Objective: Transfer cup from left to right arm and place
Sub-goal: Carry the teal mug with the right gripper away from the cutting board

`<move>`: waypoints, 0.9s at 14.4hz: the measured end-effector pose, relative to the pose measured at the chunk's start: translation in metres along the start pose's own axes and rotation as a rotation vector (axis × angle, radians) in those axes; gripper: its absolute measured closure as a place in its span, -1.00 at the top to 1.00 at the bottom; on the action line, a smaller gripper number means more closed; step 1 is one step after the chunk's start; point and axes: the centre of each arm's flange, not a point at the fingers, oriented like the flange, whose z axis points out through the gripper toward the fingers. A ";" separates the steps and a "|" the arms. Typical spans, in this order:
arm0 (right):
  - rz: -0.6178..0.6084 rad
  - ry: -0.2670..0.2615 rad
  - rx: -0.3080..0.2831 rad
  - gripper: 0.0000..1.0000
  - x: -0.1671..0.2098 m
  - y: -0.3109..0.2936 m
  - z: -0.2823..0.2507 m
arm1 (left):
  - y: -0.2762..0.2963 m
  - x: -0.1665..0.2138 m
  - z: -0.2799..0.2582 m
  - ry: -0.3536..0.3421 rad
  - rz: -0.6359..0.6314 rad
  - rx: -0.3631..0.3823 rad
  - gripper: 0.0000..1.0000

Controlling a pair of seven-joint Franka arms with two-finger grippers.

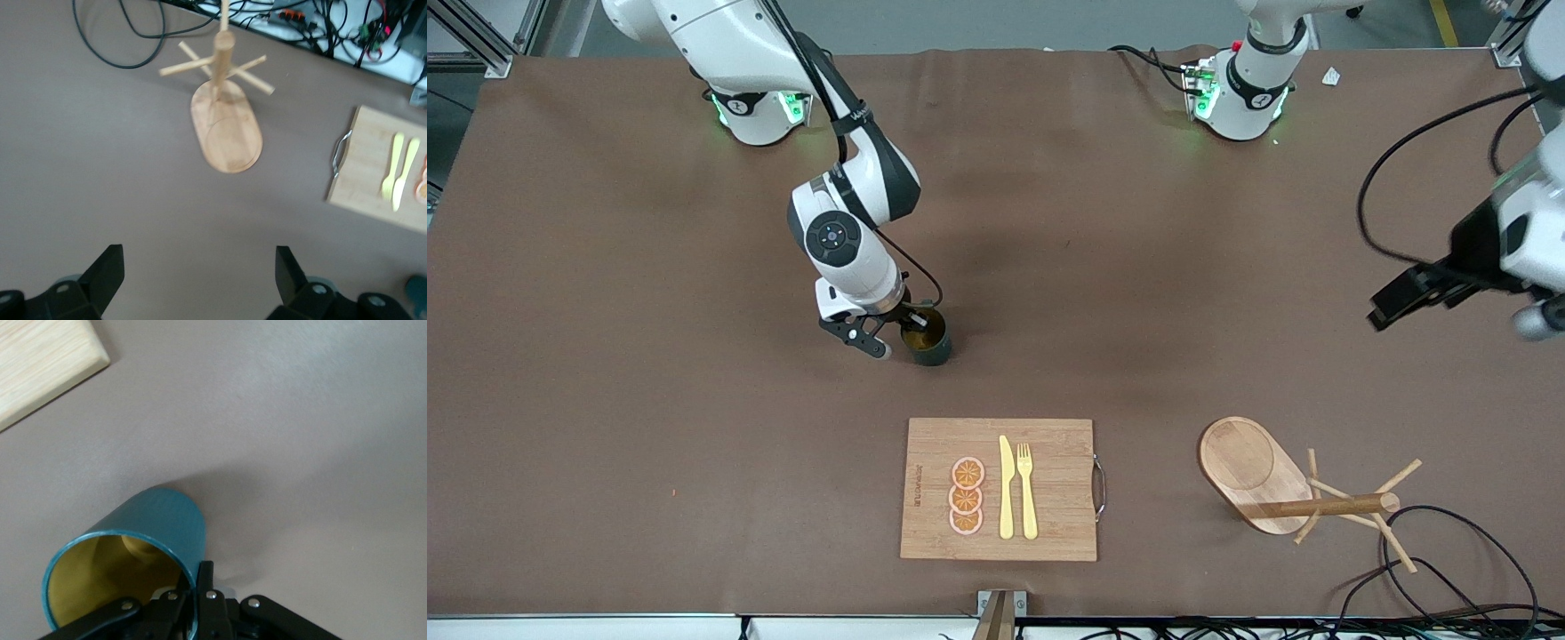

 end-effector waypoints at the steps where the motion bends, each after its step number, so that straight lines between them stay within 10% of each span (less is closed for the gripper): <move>1: -0.059 -0.002 -0.005 -0.91 0.002 0.002 0.000 | -0.012 -0.009 -0.011 -0.014 0.022 0.015 1.00; 13: -1.016 -0.048 -0.054 -0.91 0.144 0.163 -0.077 | -0.009 -0.066 -0.028 -0.155 0.242 0.068 1.00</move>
